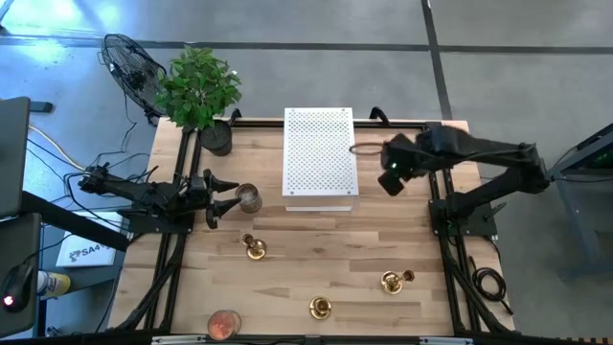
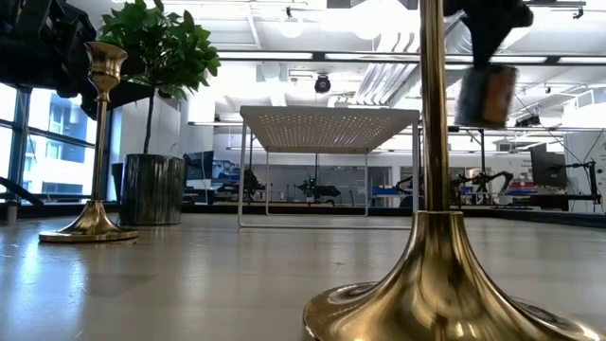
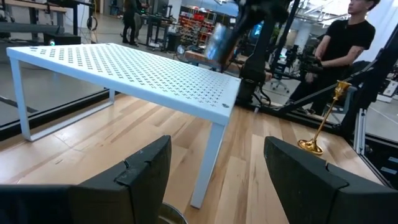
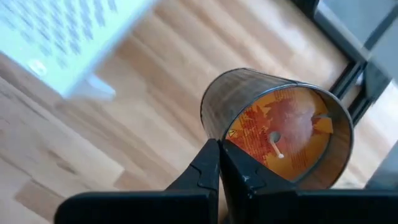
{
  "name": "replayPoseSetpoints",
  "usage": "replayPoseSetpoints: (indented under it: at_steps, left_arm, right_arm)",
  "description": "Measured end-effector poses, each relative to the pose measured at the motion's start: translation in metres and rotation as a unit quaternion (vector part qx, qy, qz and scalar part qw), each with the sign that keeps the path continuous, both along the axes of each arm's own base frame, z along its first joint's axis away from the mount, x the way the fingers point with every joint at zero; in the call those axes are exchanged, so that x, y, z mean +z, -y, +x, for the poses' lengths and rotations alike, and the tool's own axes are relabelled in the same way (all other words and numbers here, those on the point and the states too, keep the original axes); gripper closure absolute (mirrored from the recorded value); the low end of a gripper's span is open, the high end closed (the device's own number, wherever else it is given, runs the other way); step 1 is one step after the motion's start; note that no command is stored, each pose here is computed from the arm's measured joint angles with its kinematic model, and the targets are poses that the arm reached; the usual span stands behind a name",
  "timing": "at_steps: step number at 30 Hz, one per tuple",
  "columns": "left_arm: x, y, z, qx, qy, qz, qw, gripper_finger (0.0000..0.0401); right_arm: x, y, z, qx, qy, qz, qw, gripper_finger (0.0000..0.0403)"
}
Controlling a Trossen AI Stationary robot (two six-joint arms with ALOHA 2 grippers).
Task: Pick & Place candle stick holders
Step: Put the top orange scented candle on the shelf
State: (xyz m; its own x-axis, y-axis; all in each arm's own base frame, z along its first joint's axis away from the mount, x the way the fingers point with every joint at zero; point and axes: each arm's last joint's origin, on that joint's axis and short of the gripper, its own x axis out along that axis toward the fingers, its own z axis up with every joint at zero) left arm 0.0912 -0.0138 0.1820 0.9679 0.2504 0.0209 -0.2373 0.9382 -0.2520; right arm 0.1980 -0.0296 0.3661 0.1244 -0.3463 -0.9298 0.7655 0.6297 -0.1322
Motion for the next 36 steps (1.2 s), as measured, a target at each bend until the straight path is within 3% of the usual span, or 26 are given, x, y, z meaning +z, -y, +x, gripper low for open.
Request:
replayPoseSetpoints:
  at_steps: [6,19,23,27,30,36]
  left_arm:
    - [0.000,0.000,0.000,0.002,-0.002,0.006,1.000,0.0148]
    - [0.000,0.000,0.000,0.004,-0.008,0.023,1.000,0.0148]
    - [-0.001,-0.001,0.000,0.009,-0.014,0.039,0.999,0.0148]
    - [-0.001,-0.001,0.000,0.010,-0.019,0.054,0.998,0.0148]
    - [-0.002,-0.001,0.000,0.010,-0.024,0.056,0.998,0.0148]
    - [-0.003,-0.001,0.000,0.010,-0.029,0.056,0.998,0.0148]
  right_arm:
    - [0.031,0.024,0.013,0.014,0.029,-0.040,0.999,0.0403]
    - [0.073,0.119,0.087,0.080,0.078,-0.048,0.993,0.0402]
    - [0.062,0.147,0.099,0.091,0.081,-0.043,0.992,0.0402]
    - [0.038,0.173,0.099,0.083,0.067,0.000,0.994,0.0402]
    - [0.026,0.186,0.103,0.082,0.045,-0.013,0.995,0.0402]
    - [0.032,0.186,0.116,0.120,0.118,-0.028,0.985,0.0402]
